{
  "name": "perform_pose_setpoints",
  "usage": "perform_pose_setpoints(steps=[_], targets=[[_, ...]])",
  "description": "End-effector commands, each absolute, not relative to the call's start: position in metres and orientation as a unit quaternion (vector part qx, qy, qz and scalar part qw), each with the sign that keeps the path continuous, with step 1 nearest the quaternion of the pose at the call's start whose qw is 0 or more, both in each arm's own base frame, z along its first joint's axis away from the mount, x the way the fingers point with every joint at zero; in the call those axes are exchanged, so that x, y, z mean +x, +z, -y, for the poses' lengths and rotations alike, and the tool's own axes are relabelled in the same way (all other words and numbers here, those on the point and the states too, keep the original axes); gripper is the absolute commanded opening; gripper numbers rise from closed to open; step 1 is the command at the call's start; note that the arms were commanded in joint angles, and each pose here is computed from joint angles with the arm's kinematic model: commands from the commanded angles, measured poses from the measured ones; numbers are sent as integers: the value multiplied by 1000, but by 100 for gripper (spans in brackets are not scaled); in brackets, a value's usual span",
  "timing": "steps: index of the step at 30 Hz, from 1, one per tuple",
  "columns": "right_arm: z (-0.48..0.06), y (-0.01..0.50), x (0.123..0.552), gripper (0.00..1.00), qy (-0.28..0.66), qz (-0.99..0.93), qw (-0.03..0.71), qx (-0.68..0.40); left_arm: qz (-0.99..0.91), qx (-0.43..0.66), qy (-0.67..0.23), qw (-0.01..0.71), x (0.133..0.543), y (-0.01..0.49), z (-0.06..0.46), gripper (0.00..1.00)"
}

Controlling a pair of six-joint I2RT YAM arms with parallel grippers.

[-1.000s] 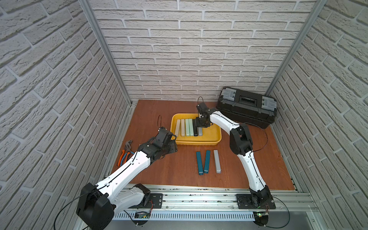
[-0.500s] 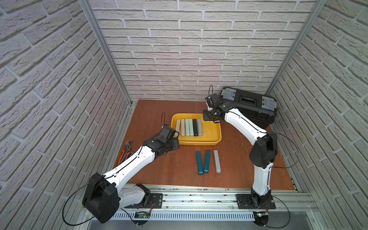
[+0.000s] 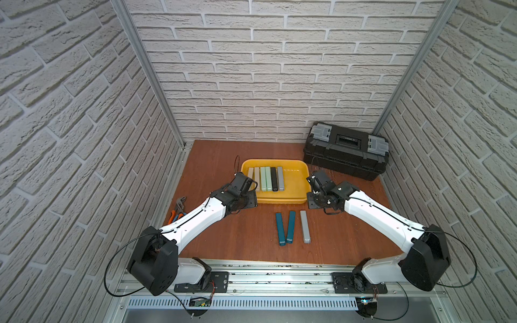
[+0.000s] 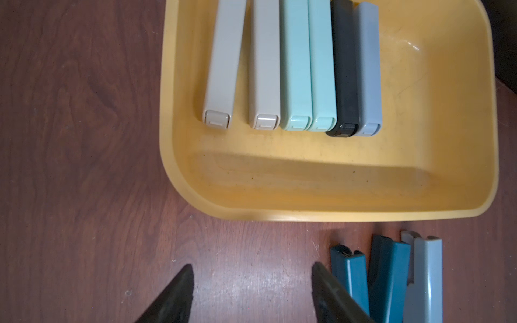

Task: Put the pruning pliers into the storage box
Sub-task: Pick up the pruning pliers from the center of the board.

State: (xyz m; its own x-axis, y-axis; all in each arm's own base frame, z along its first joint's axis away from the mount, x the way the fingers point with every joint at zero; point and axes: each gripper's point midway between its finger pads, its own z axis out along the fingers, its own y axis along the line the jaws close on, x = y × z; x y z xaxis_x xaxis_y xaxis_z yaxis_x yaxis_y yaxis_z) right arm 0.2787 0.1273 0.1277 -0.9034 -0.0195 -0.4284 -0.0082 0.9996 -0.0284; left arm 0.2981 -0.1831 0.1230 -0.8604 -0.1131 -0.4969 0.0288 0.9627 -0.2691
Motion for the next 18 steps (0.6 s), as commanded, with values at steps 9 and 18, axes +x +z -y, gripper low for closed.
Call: perform_pose_setpoints(steps=[9, 18], targets=[[-159, 69, 230, 55, 11, -988, 157, -1, -949, -14, -150, 278, 302, 134, 193, 67], [-171, 41, 232, 58, 4, -990, 138, 0, -948, -13, -149, 280, 298, 138, 191, 67]])
